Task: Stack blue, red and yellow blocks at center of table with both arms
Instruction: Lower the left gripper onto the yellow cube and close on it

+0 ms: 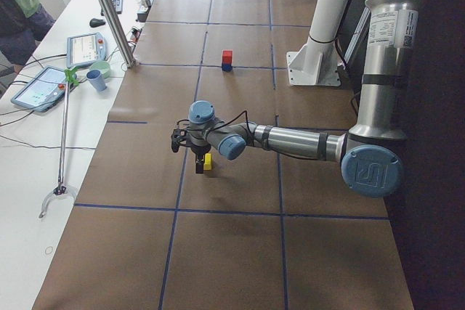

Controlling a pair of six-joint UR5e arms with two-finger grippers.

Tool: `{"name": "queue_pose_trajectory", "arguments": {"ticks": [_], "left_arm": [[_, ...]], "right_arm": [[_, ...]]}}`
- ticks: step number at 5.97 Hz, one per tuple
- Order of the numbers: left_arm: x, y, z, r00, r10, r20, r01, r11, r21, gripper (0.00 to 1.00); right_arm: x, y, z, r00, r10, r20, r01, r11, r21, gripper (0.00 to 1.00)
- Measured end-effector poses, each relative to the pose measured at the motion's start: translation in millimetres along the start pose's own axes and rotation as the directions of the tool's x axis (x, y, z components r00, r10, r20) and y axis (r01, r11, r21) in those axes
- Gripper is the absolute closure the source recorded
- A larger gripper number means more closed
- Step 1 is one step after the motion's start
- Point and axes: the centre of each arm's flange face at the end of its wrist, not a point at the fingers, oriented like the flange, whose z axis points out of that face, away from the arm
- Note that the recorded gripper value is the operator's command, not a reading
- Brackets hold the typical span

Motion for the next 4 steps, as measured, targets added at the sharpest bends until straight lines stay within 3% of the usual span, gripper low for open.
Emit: {"name": "queue_pose_trajectory", "arguments": {"ticks": [4], "left_arm": [[20.4, 11.9, 19.6, 1.000, 0.017, -0.011, -0.017, 0.998, -0.054, 0.00]], "right_arm": [[-0.2, -0.7, -0.4, 1.000, -0.001, 0.000, 0.001, 1.000, 0.001, 0.00]]}}
